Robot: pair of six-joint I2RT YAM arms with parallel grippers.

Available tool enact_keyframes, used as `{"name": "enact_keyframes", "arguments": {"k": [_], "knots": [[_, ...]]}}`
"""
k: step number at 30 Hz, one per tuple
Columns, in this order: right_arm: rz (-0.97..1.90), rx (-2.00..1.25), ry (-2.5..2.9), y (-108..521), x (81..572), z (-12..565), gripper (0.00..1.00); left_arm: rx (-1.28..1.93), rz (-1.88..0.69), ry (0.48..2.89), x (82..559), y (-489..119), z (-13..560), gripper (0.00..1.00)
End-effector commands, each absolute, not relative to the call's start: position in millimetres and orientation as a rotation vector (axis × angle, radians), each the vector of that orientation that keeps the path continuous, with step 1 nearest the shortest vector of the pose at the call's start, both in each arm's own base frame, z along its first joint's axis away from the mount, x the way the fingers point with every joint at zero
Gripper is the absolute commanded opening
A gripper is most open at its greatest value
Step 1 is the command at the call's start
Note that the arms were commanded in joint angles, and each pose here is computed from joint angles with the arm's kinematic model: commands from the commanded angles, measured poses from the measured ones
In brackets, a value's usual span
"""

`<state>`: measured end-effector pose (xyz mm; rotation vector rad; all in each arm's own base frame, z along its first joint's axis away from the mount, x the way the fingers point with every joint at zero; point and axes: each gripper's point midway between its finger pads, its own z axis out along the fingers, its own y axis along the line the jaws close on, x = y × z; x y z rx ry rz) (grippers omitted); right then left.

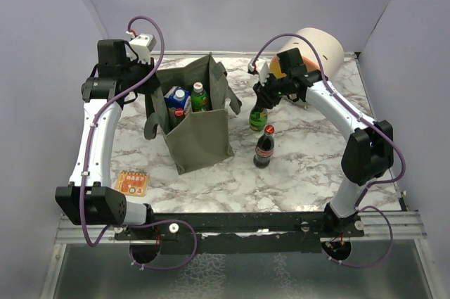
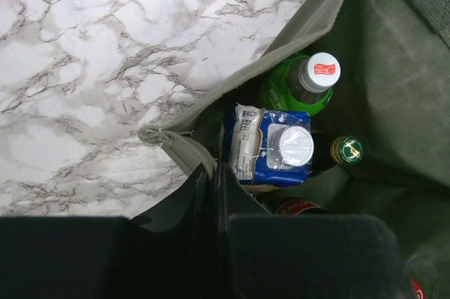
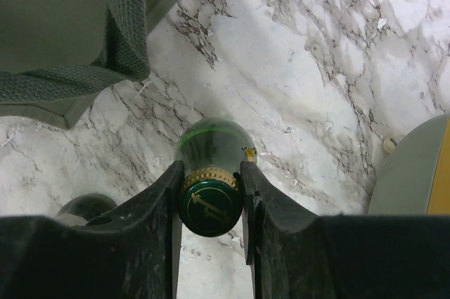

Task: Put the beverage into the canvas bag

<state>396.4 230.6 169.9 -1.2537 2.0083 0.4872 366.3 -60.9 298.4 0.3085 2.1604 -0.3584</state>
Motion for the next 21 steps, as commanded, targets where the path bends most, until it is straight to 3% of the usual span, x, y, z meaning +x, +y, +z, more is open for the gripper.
{"name": "enact_keyframes", "arguments": {"k": [1, 10, 21], "knots": [[0.482, -1.249, 1.986, 230, 395, 178, 0.06, 0.33, -0.437, 2.152, 364, -73, 297, 0.05], [0.44, -1.188, 1.871, 232, 402, 242, 0.02, 0.367, -0.462, 2.135, 361, -77, 300, 0.0], [0.445, -1.043, 1.597, 241, 398, 401, 0.01, 0.388, -0.449, 2.14, 362, -76, 297, 0.0]]}}
